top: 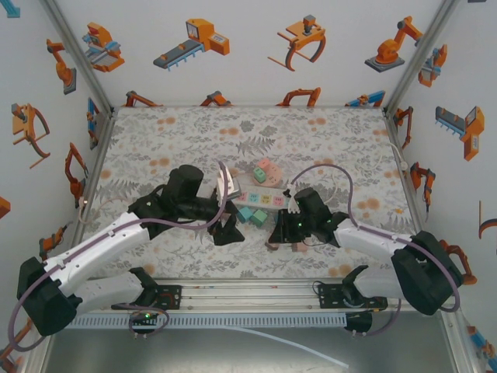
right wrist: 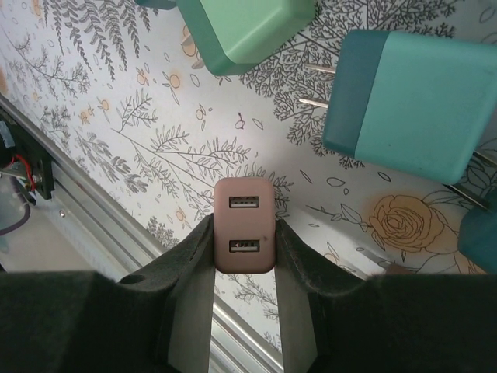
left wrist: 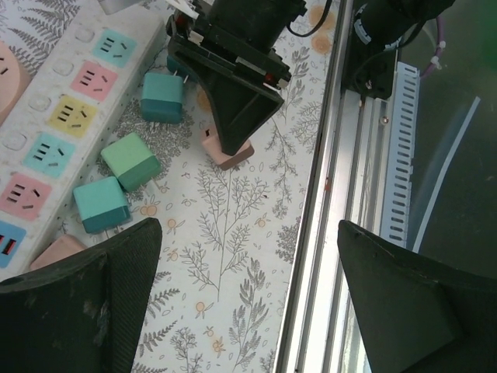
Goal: Pull the plug off the socket
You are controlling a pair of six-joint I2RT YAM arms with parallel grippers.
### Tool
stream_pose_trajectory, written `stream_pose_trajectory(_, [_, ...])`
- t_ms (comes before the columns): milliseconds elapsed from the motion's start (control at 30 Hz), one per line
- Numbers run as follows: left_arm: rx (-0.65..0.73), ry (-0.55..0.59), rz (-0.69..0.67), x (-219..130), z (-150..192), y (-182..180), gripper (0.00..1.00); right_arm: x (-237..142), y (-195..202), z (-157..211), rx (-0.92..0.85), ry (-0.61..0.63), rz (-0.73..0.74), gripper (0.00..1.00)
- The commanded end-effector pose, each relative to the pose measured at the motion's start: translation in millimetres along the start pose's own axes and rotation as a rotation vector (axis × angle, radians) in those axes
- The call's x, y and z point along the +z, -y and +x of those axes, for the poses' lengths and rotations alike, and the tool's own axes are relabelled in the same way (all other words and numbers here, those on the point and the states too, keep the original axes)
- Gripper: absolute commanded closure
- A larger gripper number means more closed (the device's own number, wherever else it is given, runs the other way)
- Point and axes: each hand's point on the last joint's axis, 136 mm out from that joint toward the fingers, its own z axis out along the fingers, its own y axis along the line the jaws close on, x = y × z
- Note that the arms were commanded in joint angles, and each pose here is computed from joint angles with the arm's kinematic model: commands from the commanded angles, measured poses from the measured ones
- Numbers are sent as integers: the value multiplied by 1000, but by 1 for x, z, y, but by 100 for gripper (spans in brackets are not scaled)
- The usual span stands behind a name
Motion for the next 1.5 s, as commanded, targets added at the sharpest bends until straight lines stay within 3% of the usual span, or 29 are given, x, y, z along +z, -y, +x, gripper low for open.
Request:
stream_pose_trajectory(0, [-14,4,-1,5,1,4,14,0,9,-6,-22,52,59,70])
stream_pose_trajectory(200, [-32,-5,-109,6,3,-11,14,-16,16,-13,-33,134,124,56])
stream_pose_trajectory(433, [-127,61,-283,4,-9,-44,14,-41,1,-35,-125,207,147,51])
stream_pose_trajectory(600, [-399,149,-608,-12,-16,-103,14,-74,-13,-85,-252,377,242,50])
stream_pose_trajectory(700, [-636,202,-841,-28,-11,-139,21,-98,-6,-128,-251,525,379,49])
stream_pose_trajectory(800, [-775,204,-931,-24,-9,-157,22,-109,5,-166,-181,591,454,49])
stream_pose_trajectory(1133, [-1086,270,-992,10,-14,-204,21,-48,38,-253,-69,402,397,47])
stream_pose_trajectory(1300, [-1222,270,-1028,32,-7,-222,28,-6,66,-261,-31,285,381,48])
stream_pose_trajectory(1467, [-1293,275,-1082,44,5,-236,34,17,69,-256,-36,219,334,48])
